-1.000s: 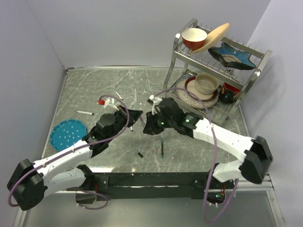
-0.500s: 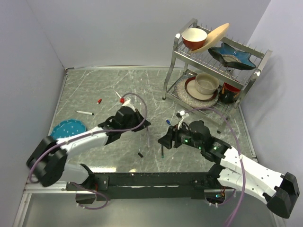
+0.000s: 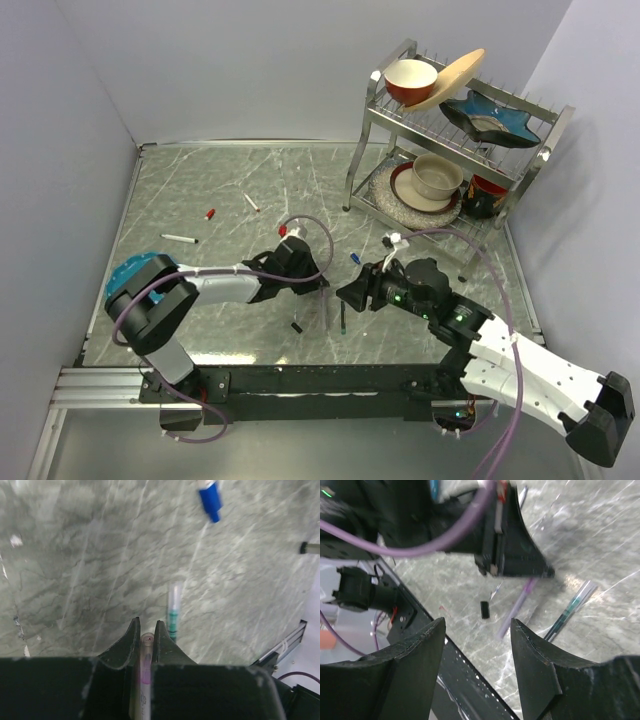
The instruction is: Insert the pens into the pen caps
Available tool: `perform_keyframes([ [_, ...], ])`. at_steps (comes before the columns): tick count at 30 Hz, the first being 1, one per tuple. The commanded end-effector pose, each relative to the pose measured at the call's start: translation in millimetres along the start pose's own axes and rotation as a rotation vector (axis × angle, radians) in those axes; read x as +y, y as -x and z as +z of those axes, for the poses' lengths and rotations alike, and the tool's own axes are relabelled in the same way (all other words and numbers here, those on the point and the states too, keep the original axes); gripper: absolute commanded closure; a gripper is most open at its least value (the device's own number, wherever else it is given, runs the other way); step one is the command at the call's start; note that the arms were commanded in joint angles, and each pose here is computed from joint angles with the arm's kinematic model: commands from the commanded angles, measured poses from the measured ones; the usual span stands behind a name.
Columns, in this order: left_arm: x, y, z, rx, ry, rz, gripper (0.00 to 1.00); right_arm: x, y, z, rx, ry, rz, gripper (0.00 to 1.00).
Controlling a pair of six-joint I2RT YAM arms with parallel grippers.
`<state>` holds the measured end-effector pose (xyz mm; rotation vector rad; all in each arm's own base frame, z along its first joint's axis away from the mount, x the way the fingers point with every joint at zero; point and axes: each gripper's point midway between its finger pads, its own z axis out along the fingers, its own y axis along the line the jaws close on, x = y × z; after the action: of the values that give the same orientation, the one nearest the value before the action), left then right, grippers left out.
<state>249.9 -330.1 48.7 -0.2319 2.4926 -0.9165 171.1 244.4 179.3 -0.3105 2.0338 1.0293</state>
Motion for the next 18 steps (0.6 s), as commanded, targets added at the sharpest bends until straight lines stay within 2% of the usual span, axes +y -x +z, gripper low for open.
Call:
perform_keyframes([
  [1,-19,2,8,-0.017,-0.041,-0.016,0.88,1,23,-7,-0.103,-0.02,-0.006,0.38],
  [8,-12,-12,15,0.017,0.013,-0.026,0.75,5,29,-15,-0.126,-0.014,-0.012,0.38],
  [11,-8,-2,8,-0.033,0.046,-0.036,0.59,5,33,-19,-0.144,-0.018,-0.012,0.38],
  [14,-14,12,-1,-0.083,0.063,-0.028,0.49,10,34,-23,-0.145,0.005,-0.01,0.38],
  [15,-4,13,-6,-0.081,0.119,-0.024,0.47,12,35,-24,-0.147,0.01,-0.01,0.38],
  [16,-16,27,-14,-0.119,0.115,-0.028,0.45,16,36,-27,-0.146,0.031,-0.009,0.38],
  [17,-7,43,-21,-0.188,0.18,-0.035,0.43,19,37,-29,-0.149,0.04,-0.007,0.38],
  [18,8,50,-30,-0.205,0.262,-0.059,0.43,20,38,-30,-0.149,0.045,-0.006,0.38],
])
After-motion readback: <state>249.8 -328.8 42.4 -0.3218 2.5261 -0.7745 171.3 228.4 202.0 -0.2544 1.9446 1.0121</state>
